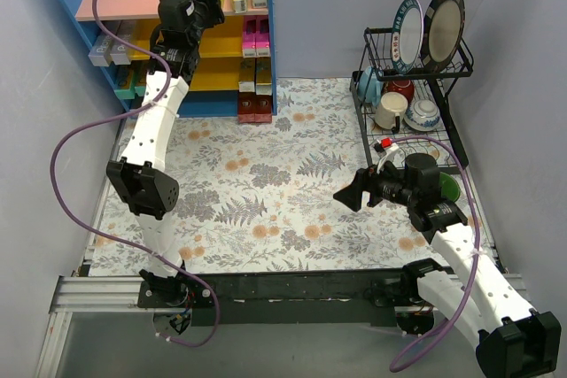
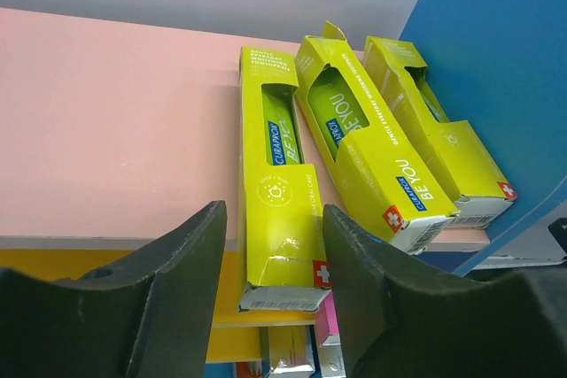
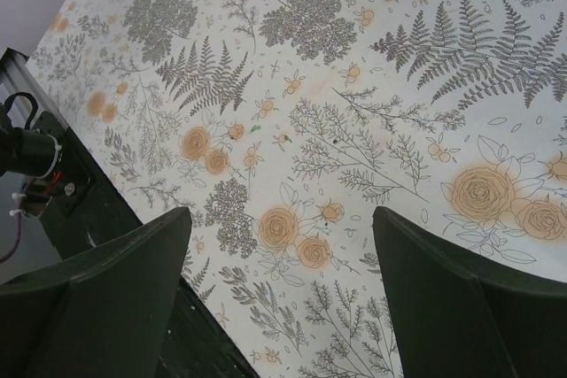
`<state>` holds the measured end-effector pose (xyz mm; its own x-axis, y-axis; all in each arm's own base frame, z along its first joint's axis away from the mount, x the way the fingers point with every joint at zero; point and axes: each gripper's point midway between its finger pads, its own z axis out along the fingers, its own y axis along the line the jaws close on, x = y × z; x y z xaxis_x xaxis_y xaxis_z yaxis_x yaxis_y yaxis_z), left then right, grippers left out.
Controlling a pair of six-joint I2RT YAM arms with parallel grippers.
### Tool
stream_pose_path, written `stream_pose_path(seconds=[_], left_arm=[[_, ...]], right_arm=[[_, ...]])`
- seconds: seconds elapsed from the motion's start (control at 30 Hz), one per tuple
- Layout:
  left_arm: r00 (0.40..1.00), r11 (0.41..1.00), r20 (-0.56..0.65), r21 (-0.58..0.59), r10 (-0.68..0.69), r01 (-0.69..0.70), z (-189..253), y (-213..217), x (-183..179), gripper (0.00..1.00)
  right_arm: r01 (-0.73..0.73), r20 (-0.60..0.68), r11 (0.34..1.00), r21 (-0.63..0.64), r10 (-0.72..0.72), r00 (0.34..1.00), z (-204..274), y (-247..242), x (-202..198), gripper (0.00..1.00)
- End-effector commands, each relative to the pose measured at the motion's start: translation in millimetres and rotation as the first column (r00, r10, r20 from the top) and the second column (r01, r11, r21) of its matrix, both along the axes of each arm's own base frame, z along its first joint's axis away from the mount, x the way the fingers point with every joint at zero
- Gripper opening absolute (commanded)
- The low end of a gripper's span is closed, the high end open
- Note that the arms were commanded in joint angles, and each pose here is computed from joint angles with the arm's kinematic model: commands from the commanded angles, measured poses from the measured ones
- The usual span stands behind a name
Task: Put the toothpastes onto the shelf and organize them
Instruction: Place the toothpaste on the shelf.
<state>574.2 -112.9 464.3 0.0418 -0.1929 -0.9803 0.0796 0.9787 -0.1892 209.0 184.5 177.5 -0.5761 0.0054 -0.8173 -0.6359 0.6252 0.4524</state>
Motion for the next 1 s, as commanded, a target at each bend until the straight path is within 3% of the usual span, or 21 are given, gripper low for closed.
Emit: stream_pose_path(seconds=[0.0, 0.73, 0.83, 0.97], left_arm=[[0.999, 0.999, 0.015, -0.015, -0.03, 0.03, 7, 0, 0, 0.47], [0.967, 0.957, 0.04, -0.138, -0.252, 0.255, -9, -43, 19, 0.42], [0.964, 0.954, 0.069, -0.143, -0.256, 0.264, 4, -42, 12, 0.45], [0.973, 0.962, 0.097, -0.158, -0.209, 0.223, 19, -22, 6, 0.56]], right_arm=[[0.003, 0.058, 1.0, 0.007, -0.003, 0.998, 13, 0, 6, 0.91], [0.011, 0.051, 1.0, 0.005, -0.011, 0.999, 12, -1, 5, 0.91], [0.013, 0.054, 1.0, 0.005, -0.013, 0.998, 13, -1, 5, 0.91], [0.023, 0.062, 1.0, 0.002, -0.023, 0.998, 17, -3, 7, 0.91]])
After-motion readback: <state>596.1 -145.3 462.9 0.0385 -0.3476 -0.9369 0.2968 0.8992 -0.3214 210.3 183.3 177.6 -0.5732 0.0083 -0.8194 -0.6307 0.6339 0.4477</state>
